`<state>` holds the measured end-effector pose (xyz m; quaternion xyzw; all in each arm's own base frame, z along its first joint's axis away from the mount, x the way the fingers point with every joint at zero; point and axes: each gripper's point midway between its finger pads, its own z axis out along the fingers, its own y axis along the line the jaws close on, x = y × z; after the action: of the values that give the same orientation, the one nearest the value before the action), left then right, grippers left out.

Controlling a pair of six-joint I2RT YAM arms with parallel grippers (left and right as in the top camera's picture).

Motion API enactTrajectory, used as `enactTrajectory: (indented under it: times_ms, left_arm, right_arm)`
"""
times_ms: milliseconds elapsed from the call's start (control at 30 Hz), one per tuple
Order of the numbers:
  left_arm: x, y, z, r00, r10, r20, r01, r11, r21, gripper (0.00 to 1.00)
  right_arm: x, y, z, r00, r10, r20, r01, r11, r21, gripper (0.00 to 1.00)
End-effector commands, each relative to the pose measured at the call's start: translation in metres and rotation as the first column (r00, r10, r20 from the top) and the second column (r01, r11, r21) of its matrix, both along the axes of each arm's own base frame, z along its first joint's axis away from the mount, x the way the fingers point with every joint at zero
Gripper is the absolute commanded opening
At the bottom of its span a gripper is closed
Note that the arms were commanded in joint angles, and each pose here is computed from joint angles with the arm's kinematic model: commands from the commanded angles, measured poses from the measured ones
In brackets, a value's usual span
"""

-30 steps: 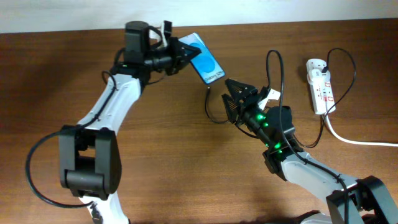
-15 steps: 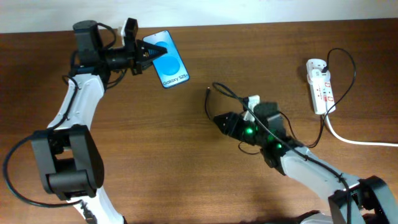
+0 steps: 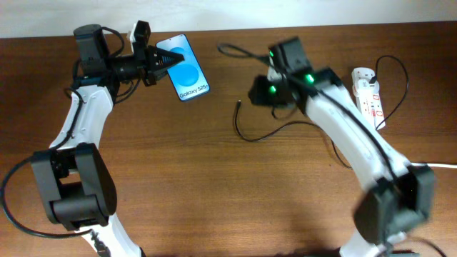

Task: Plug charger to phone and switch on socket
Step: 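Grasp the black cable's USB-C tip with the right gripper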

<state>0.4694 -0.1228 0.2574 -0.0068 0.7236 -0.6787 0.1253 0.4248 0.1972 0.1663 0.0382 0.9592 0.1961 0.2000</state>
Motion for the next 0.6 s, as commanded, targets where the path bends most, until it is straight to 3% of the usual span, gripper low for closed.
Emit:
enactTrajectory:
  times_ms: [0, 267, 567]
  left_arm:
    - [-0.003, 0.001, 0.008, 0.999, -0.026, 0.035, 0.027, 1.0, -0.01, 0.0]
    - [0.004, 0.024, 0.007, 0.999, 0.032, 0.034, -0.032, 0.999, -0.005, 0.0]
    - [0.011, 0.092, 0.008, 0.986, 0.163, 0.032, -0.162, 0.987, -0.013, 0.0]
  right_arm:
    - [0.034, 0.016, -0.026, 0.999, 0.025, -0.035, -0.026, 0.999, -0.02, 0.4]
    - [0.053, 0.037, -0.137, 0.979, -0.033, -0.2, 0.036, 0.999, 0.014, 0.38]
    - [0.045, 0.046, -0.167, 0.97, -0.026, -0.241, 0.024, 1.0, -0.012, 0.35]
